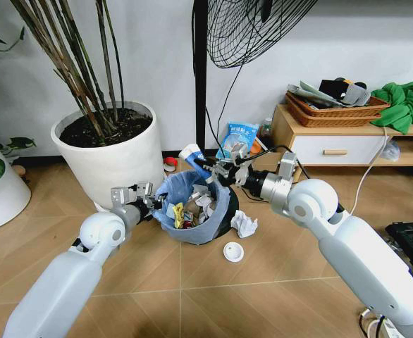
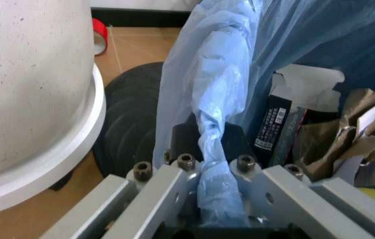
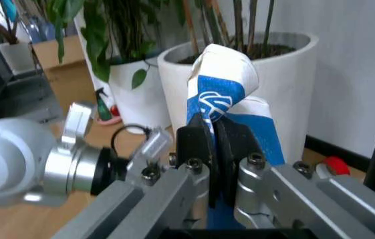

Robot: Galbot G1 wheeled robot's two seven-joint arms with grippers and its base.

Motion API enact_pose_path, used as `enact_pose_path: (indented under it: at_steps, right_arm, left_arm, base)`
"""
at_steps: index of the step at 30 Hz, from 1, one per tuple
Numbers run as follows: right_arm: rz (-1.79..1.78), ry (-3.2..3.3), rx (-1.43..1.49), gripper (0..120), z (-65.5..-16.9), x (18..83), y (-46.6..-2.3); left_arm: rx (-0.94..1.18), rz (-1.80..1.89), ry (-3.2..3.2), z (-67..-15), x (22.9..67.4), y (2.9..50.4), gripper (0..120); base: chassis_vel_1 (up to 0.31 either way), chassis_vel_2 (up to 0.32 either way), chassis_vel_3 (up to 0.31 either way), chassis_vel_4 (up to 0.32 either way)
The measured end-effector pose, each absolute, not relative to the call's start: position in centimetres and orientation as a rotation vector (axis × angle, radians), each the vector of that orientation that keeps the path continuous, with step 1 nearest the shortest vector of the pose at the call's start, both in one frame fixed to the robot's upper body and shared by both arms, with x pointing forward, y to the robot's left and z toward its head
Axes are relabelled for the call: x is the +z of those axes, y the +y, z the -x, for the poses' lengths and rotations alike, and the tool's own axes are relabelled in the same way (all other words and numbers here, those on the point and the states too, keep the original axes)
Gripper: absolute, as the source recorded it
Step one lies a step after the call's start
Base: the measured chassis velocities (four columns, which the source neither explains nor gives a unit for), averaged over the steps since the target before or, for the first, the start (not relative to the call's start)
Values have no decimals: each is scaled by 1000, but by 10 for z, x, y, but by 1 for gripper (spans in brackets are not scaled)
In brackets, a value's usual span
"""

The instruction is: Pick up the trash bin and place the garbage on the floor into it.

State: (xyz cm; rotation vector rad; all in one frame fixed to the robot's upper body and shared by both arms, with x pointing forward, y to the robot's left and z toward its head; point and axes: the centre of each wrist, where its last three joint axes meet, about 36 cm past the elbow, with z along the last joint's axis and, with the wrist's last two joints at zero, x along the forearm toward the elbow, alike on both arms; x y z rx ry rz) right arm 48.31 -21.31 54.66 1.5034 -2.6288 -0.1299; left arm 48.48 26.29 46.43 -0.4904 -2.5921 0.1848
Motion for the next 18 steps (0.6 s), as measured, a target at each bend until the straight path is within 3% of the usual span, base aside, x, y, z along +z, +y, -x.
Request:
enact_pose_path:
  at_steps: [3, 18]
  right_arm:
    - [-1500, -2617, -104, 5, -483, 543, -214]
    - [-1468, -2614, -75, 60, -484, 528, -212]
  left_arm:
    - [189, 486, -2594, -487, 464, 263, 0]
    - [197, 490, -2597, -491, 465, 260, 0]
  base:
    - [0, 0, 0, 0]
    - [0, 0, 0, 0]
